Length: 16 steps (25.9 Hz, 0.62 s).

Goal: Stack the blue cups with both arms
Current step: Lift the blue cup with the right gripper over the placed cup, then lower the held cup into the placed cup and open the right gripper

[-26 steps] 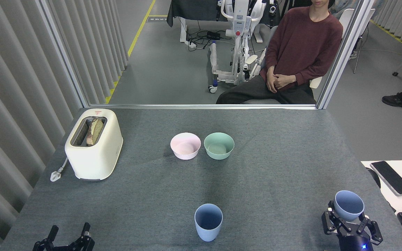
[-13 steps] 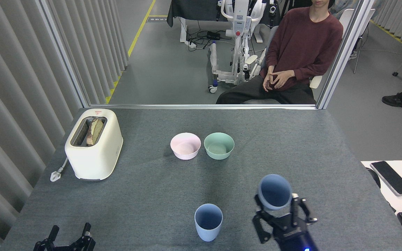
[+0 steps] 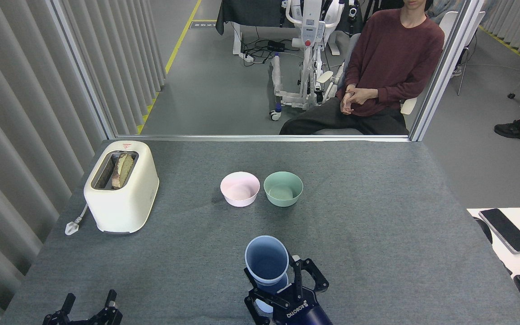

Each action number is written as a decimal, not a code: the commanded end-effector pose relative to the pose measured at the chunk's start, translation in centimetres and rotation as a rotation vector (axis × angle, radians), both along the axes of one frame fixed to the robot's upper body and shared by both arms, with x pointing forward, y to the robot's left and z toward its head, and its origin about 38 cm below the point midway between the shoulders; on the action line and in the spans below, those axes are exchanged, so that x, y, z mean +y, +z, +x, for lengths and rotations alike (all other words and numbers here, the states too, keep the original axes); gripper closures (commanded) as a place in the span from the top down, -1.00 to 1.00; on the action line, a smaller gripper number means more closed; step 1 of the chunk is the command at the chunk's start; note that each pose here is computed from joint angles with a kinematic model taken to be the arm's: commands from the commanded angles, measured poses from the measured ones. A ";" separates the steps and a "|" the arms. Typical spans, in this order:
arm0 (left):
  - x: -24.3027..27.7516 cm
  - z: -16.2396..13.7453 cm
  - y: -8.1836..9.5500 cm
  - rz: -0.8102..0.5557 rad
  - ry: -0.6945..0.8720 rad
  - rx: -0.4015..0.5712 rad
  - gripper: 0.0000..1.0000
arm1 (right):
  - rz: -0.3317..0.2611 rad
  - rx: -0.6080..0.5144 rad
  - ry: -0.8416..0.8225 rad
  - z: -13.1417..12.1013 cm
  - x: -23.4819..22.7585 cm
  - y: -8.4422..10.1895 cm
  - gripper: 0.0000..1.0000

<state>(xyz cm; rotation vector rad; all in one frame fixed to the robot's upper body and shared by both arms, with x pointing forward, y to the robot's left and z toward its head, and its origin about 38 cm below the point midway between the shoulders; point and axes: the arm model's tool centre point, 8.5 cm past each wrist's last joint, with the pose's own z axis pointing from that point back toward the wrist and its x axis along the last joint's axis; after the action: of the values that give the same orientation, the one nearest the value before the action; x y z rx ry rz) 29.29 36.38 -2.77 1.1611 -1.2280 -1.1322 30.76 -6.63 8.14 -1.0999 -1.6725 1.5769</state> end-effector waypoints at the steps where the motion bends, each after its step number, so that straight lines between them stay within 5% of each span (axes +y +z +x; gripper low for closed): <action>1: -0.1 0.0 0.0 -0.001 0.000 -0.008 0.99 | -0.014 0.043 -0.069 0.4 -2.3 -1.2 -0.15; 5: 0.0 0.0 0.0 0.001 0.000 -0.007 1.00 | 0.013 0.084 -0.102 0.5 -3.8 -2.3 -0.14; 16: 0.2 0.2 0.1 0.004 0.001 -0.013 0.99 | 0.029 0.049 -0.054 1.1 -2.0 -1.0 -0.14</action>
<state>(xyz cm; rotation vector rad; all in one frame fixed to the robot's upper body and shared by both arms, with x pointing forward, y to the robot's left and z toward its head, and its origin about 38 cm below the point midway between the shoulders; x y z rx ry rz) 29.50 36.49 -2.67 1.1716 -1.2348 -1.1309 31.75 -9.53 6.73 -1.0797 -1.5873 1.5206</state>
